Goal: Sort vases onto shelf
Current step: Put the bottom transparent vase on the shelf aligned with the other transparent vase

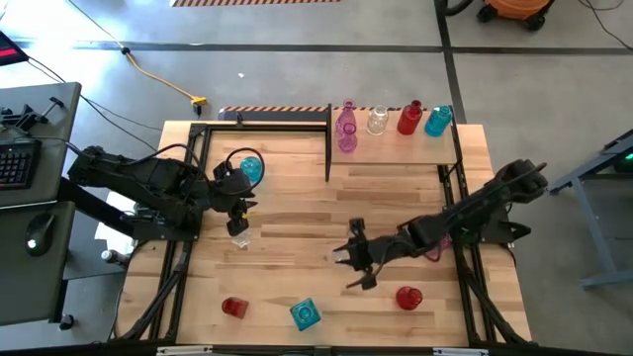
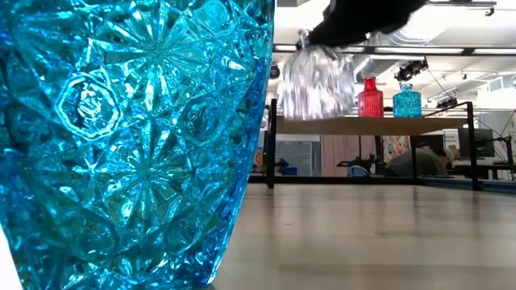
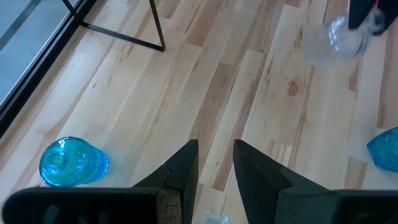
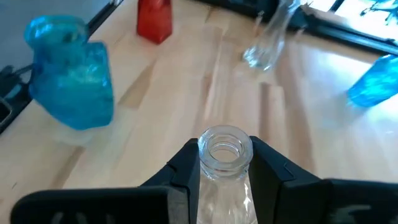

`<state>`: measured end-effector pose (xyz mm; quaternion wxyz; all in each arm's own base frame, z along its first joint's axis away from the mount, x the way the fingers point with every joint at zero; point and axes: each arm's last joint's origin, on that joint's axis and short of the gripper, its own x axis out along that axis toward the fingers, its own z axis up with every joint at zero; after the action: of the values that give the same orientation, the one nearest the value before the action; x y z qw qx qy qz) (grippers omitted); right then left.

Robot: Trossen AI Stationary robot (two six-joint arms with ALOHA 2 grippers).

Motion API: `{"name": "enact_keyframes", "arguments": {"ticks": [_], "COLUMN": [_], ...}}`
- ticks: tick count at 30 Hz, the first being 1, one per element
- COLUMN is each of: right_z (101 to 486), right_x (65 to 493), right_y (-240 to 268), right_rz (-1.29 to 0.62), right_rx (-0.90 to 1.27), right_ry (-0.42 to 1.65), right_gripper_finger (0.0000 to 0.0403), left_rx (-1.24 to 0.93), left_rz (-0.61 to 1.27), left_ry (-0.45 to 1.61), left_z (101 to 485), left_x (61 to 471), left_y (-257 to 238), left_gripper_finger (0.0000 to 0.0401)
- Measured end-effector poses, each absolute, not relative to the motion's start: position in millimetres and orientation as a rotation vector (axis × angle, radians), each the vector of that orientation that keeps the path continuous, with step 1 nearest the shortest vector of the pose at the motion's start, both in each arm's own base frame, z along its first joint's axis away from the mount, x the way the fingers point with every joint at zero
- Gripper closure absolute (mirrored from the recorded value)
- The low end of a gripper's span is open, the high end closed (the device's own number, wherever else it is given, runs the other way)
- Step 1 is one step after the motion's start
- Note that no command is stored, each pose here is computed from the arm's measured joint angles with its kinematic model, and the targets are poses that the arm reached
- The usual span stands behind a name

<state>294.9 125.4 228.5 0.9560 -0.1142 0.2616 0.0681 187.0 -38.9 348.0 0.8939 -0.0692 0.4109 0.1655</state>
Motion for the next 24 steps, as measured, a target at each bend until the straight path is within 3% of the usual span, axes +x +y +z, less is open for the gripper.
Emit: {"name": "enact_keyframes", "arguments": {"ticks": [15, 24], "right_z": [303.6, 330.1], "right_x": [251.8, 226.3], "right_y": [46.6, 1.9], "right_rz": [-0.05, -0.225], "right_rx": [-0.238, -0.193], "right_ry": [0.416, 0.339], "right_gripper_finger": [0.0329, 0.0329], "left_rx": [-0.111, -0.083], "left_rz": [0.33, 0.323], "left_ry": [0.861, 0.863], "left_z": [347.7, 347.8], "left_x": [186.9, 186.9], "left_y": [-38.8, -38.6], "left_gripper_finger": [0.0311, 0.0311]}}
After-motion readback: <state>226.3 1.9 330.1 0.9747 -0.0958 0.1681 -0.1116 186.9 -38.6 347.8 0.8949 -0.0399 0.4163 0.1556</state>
